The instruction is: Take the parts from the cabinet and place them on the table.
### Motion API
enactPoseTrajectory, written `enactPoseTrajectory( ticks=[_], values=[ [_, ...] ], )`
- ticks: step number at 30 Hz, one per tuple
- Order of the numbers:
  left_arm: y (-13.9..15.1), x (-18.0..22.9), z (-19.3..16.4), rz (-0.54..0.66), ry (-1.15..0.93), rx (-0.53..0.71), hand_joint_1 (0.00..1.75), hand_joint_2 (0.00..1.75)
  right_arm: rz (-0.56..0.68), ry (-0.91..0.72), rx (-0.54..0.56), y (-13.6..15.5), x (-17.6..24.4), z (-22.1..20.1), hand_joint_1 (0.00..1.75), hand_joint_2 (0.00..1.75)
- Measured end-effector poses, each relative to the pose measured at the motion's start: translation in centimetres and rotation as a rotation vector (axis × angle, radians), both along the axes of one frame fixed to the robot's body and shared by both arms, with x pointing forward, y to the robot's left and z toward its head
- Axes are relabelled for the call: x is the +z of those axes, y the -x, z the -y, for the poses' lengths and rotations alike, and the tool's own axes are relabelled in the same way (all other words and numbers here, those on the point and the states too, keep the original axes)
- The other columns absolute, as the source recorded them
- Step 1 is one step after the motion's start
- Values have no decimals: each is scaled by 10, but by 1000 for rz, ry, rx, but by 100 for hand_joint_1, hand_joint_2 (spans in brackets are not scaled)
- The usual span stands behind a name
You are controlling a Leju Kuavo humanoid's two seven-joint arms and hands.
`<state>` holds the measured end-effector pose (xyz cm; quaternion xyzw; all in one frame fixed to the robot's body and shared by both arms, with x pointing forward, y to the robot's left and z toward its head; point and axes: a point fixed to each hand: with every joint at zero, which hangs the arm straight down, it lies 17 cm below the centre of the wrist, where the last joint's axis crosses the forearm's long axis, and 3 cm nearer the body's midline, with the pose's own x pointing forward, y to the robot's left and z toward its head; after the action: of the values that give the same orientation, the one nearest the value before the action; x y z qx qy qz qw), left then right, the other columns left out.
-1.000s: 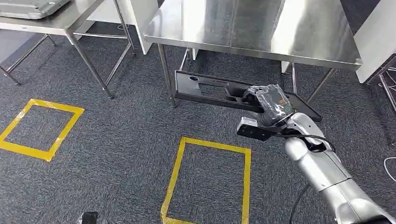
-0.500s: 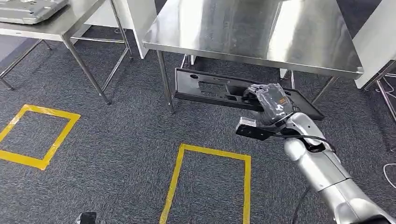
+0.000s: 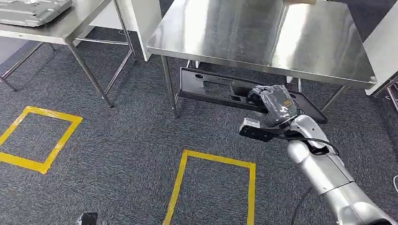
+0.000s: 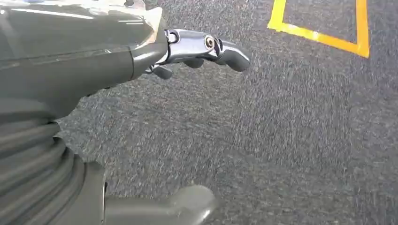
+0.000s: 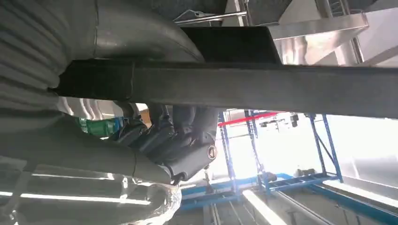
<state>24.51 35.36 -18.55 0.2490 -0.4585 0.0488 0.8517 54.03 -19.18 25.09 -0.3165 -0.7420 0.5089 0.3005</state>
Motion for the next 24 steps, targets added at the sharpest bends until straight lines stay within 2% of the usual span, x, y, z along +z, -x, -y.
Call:
enactPoseTrajectory(
  ticks=[24],
  values=[
    [1, -1, 1, -3, 0, -5, 0, 175, 9, -11, -30, -3, 5, 13, 147, 175]
  ],
)
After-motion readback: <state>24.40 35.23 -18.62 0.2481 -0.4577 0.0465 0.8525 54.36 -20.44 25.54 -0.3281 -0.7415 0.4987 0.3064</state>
